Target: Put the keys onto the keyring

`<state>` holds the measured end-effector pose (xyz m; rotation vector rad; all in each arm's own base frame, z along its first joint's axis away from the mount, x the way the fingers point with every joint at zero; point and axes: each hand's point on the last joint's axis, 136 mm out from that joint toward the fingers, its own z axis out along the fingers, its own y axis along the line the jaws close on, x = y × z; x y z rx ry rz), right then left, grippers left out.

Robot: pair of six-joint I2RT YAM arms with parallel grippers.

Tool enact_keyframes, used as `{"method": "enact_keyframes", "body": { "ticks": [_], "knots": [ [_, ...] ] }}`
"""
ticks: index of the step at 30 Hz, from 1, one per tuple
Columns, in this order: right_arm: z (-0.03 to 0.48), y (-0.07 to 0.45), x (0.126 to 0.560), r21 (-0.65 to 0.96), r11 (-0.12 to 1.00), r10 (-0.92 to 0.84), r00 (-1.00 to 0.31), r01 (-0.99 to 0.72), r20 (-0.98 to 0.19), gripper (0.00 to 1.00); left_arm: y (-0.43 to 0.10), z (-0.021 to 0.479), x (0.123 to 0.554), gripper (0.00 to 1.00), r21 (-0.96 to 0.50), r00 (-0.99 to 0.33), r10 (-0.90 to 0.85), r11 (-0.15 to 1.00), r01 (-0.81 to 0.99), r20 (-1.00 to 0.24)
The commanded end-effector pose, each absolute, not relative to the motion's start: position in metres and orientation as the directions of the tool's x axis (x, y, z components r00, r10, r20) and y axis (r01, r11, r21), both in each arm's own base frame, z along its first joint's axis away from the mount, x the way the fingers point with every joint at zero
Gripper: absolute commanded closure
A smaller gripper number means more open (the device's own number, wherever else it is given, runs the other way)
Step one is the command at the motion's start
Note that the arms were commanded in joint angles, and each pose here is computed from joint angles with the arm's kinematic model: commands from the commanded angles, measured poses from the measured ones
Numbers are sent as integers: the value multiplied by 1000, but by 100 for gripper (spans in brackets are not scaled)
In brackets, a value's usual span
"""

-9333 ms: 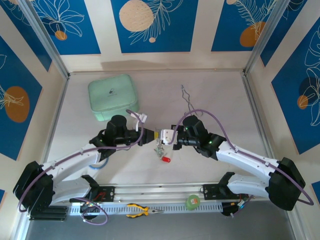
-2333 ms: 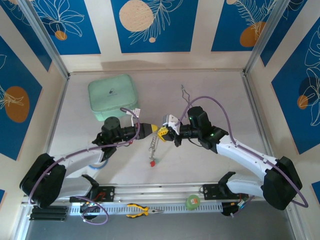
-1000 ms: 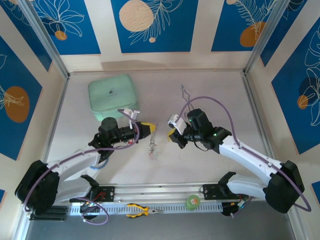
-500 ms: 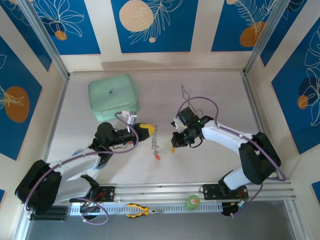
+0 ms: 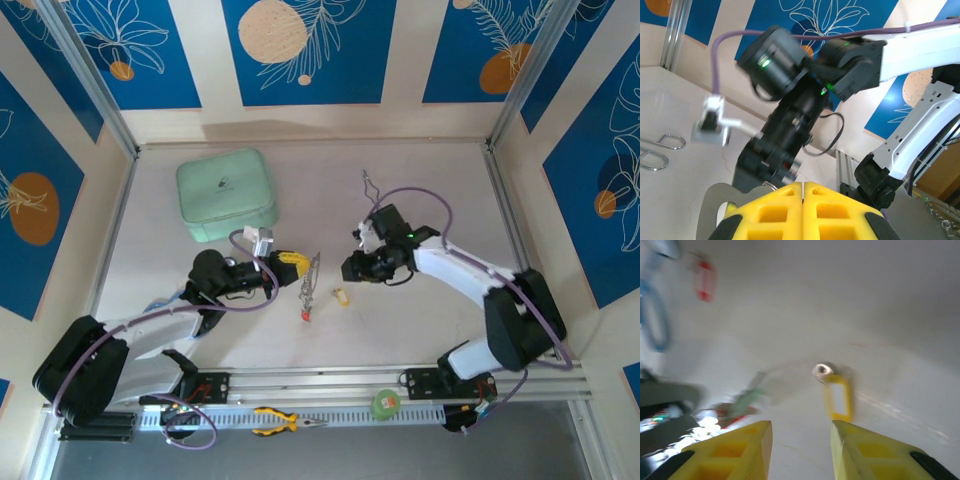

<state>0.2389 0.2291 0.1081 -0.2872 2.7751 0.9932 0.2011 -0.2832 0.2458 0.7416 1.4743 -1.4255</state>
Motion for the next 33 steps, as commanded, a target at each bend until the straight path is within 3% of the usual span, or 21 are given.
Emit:
{"method": "enact_keyframes", "body": {
  "ticks": [1, 6, 11, 16, 26, 33],
  "knots": [
    [174, 256, 222, 794, 480, -144, -927, -372, -347, 64, -284, 261, 193, 100, -323, -299, -196, 102, 941, -934],
    [226, 272, 200, 882, 190, -157, -901, -430, -405, 63, -285, 266, 191, 100, -324, -304, -197, 78, 943, -932],
    [243, 279, 191, 907, 83, -171, -903, -412, -395, 58, -285, 268, 191, 100, -322, -302, -203, 78, 943, -932],
    [242, 287, 187, 915, 79, -185, -907, -396, -377, 53, -285, 271, 191, 100, -323, -301, -217, 74, 944, -929],
    [231, 294, 198, 917, 140, -148, -924, -373, -353, 52, -284, 274, 188, 100, -323, -303, -223, 58, 945, -926],
    [243, 301, 195, 920, 77, -180, -913, -385, -367, 53, -284, 276, 187, 100, -323, -303, -229, 51, 945, -925]
  ]
}}
